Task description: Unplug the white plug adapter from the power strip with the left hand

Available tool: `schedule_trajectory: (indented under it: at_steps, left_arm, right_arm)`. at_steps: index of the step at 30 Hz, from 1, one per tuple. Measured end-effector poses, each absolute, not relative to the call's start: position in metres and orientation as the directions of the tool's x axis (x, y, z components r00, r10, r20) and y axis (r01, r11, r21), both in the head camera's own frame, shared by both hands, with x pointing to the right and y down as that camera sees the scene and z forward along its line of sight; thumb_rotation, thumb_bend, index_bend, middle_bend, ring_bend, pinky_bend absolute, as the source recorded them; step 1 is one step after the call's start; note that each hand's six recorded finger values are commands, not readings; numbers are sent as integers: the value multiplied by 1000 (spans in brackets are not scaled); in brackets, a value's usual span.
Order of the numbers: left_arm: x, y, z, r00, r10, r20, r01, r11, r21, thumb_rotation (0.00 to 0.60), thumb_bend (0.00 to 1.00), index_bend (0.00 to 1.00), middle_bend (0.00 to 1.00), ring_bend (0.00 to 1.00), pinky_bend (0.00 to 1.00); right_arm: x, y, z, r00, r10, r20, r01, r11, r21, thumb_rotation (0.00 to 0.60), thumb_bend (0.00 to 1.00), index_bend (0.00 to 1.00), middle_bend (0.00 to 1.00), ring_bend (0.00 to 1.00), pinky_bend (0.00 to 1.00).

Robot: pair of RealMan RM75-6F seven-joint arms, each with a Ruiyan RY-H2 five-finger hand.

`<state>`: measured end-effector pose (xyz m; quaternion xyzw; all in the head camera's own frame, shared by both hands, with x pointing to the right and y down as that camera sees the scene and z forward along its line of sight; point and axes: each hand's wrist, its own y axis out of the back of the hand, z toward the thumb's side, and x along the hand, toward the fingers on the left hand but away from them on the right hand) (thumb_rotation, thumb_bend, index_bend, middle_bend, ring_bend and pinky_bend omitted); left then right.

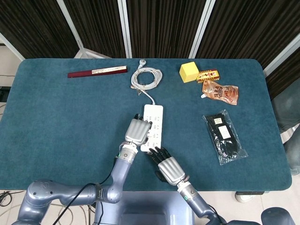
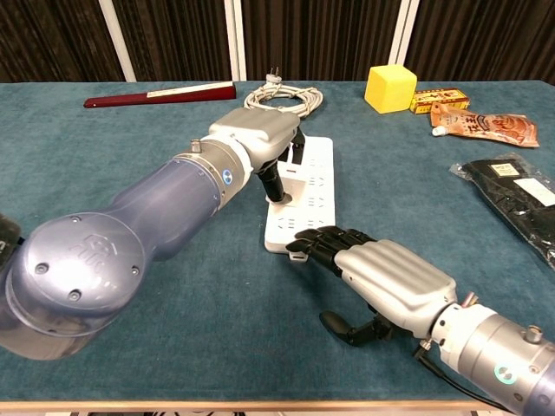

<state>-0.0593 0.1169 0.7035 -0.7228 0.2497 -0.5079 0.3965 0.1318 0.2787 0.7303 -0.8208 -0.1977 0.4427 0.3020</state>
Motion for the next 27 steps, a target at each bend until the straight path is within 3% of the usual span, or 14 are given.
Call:
schedule_trajectory:
  at_steps: [20, 22, 27]
  left_arm:
    - [-56, 118, 697, 380, -755, 535, 22, -571, -821, 600, 358, 789, 817, 347, 226]
    - [-58, 119, 699, 375, -754, 540, 29, -573, -819, 600, 359, 790, 821, 375, 265]
    - [-60, 119, 703, 367, -754, 546, 33, -576, -817, 600, 359, 791, 824, 505, 550]
  right_arm:
    - [131, 279, 729, 531, 595, -604, 57, -736, -675, 600, 479, 95, 127, 38, 65]
    - [131, 279, 729, 531, 595, -604, 57, -735, -675, 600, 478, 95, 127, 38, 65]
    - [131, 278, 729, 528, 597, -604, 57, -734, -676, 600, 479, 95, 128, 38, 65]
